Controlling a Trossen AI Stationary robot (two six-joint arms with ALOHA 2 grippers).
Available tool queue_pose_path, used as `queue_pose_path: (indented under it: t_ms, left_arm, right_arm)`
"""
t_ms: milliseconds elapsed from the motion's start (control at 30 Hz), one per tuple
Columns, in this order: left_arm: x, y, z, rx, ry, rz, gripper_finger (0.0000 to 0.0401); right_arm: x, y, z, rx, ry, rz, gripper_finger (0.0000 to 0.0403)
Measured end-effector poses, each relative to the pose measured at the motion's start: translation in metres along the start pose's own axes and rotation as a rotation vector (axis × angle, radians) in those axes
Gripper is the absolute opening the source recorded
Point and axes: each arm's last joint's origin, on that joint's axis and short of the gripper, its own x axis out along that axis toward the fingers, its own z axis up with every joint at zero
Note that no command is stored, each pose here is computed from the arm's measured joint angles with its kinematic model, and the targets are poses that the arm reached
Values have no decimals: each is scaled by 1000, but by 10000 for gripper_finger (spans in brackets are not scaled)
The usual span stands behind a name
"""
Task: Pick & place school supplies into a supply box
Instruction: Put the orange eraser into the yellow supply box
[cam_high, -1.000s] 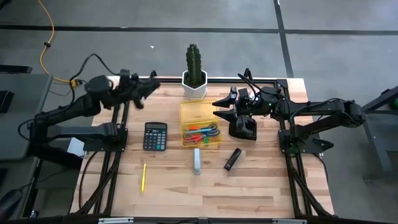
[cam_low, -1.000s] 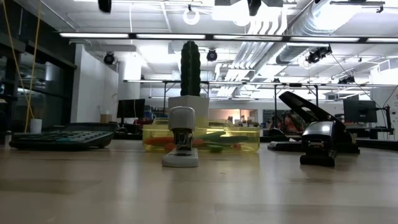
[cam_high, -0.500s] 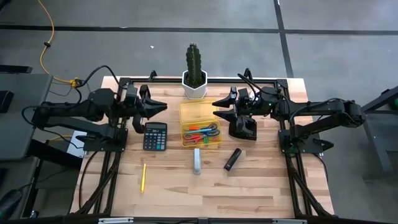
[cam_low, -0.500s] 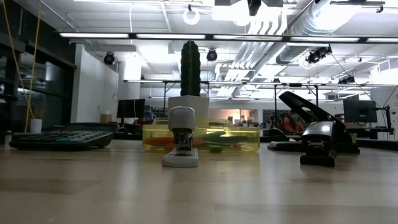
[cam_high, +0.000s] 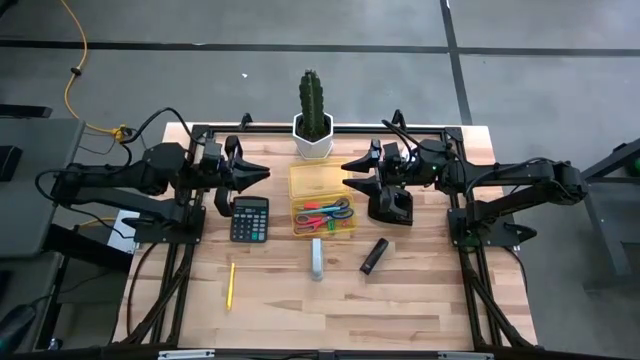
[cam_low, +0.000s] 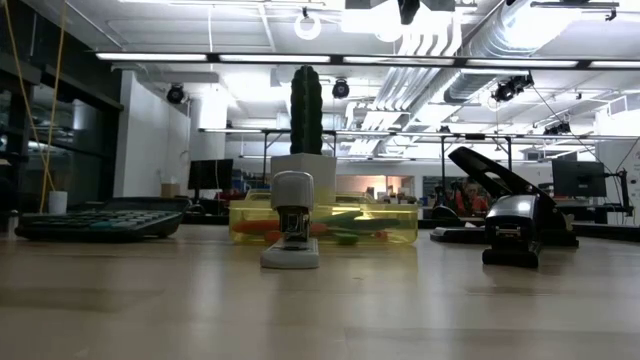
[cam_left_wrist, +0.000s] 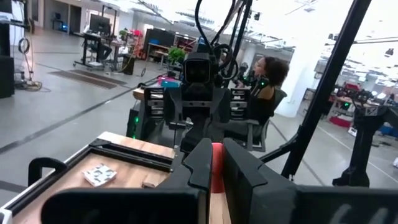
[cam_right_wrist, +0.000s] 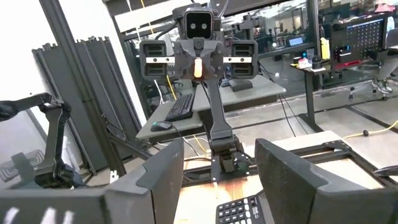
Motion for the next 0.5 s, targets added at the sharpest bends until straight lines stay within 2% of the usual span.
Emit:
queue_pose_path:
  t_ms: [267,500]
  left_arm:
    - [16,1,-11,-12,55,29,11]
    - [59,6,-47,-33,233,88,11]
  right_arm:
    - [0,0,0,1,0,0,190]
    - [0,0,0,1,-1,1,190]
